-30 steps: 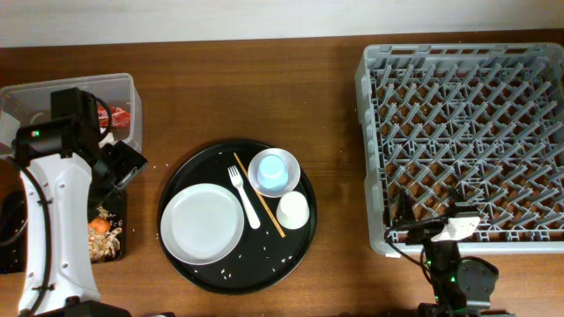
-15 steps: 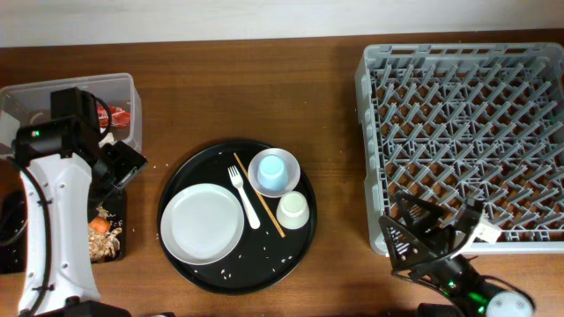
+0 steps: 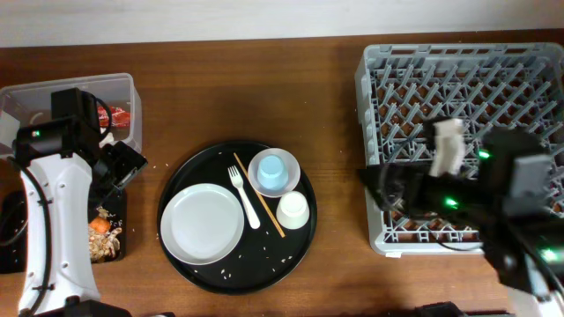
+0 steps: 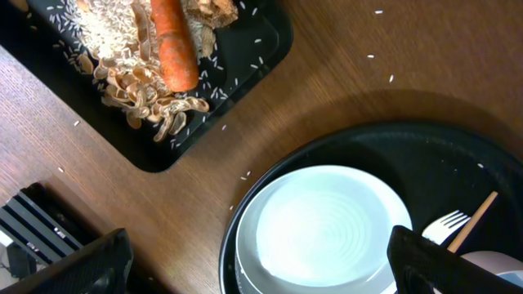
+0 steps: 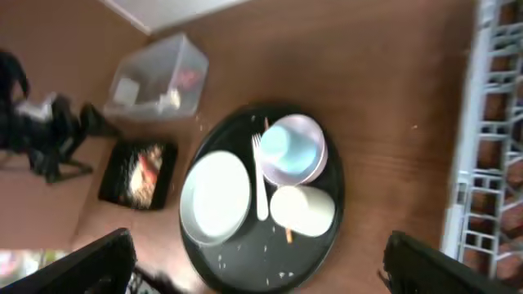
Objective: Sort waste into correct bins and load items into the dishwasher rack
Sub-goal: 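Reach the right gripper to the small white cup and grasp it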
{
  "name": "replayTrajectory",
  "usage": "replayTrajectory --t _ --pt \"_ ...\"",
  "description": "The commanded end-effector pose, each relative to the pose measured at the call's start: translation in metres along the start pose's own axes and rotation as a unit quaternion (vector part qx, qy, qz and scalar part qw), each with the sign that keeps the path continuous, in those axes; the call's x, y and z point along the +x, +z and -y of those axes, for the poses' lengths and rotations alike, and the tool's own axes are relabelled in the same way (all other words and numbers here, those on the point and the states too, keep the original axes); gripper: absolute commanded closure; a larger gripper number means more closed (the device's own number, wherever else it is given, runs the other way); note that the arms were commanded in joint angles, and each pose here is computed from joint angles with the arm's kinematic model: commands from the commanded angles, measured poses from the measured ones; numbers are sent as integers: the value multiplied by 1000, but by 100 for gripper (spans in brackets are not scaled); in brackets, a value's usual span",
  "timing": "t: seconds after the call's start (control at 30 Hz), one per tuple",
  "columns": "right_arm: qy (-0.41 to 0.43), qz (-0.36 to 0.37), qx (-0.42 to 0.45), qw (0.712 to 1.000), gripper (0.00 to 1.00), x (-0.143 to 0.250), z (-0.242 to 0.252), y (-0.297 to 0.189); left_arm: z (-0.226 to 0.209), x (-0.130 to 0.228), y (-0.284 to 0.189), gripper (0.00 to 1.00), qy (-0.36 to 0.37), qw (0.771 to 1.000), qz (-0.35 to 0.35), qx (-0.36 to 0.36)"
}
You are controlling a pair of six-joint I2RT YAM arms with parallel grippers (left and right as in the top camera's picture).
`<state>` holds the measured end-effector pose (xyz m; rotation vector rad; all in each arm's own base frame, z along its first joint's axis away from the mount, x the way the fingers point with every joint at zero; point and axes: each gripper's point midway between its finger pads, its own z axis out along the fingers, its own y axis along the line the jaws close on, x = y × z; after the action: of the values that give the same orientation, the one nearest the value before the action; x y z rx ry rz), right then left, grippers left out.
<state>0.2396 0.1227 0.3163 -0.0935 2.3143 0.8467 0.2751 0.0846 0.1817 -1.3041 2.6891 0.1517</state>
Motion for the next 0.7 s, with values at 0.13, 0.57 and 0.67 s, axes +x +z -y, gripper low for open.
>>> replayTrajectory --t 0.13,0.57,0.67 --pt "-120 -187 110 969 1 69 -10 127 -3 -1 2 1 -8 1000 1 -9" --pt "-128 -245 106 955 1 94 -4 226 -3 -1 2 1 -8 1000 1 -9" --pt "-111 -265 145 947 1 107 17 242 -3 -1 2 1 -8 1000 1 -9"
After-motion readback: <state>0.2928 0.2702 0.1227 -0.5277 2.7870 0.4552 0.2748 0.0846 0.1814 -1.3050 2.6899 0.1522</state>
